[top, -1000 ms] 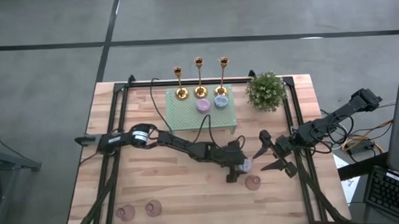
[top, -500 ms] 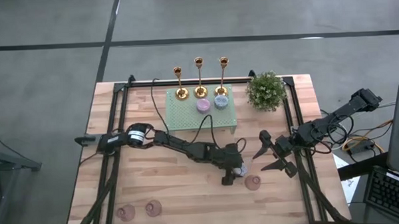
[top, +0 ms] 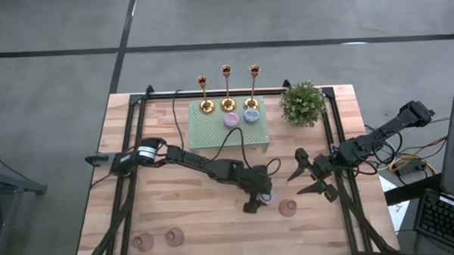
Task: Pick & Place candle stick holders
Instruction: Put the red scented candle on the shelf
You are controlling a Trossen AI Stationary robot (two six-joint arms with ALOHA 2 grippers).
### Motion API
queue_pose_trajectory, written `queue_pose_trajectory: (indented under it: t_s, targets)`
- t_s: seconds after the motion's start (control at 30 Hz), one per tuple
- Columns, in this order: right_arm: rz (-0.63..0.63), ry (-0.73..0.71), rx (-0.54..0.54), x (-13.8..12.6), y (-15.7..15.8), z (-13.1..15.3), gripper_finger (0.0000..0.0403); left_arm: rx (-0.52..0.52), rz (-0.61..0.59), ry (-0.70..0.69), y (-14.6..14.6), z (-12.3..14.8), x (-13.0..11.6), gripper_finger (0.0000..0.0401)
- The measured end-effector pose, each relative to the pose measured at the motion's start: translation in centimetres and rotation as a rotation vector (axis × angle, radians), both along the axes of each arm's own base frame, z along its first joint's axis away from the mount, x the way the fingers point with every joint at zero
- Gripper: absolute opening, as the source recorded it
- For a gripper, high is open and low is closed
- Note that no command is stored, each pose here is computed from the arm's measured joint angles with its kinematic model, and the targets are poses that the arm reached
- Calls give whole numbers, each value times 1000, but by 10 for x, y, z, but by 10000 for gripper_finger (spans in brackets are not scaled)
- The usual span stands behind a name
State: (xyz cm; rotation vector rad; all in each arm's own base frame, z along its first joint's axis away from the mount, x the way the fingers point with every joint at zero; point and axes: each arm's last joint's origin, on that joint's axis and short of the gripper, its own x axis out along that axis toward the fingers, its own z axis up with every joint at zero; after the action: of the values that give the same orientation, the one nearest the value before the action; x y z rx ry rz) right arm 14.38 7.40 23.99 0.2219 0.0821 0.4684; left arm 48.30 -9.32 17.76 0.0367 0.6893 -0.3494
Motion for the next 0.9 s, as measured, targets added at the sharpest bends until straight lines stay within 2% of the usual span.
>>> queue_pose_trajectory:
  t_s: [0.2, 0.43, 0.57, 0.7, 0.9]
  targets:
    - [0, -1, 0, 0, 0, 0, 228, 27, -20, -7, 3, 29, -11, 301]
    - [0, 0, 0, 0, 0, 0, 228, 89, 13, -19, 13, 71, -41, 301]
    - [1, 2, 0, 0, 0, 0, 228, 151, 84, -34, 22, 95, -65, 301]
    - [0, -1, 1, 1, 1, 0, 228, 167, 169, -66, 34, 115, -93, 301]
    - [0, -2, -1, 1, 1, 0, 228, 168, 375, -66, 59, 120, -140, 301]
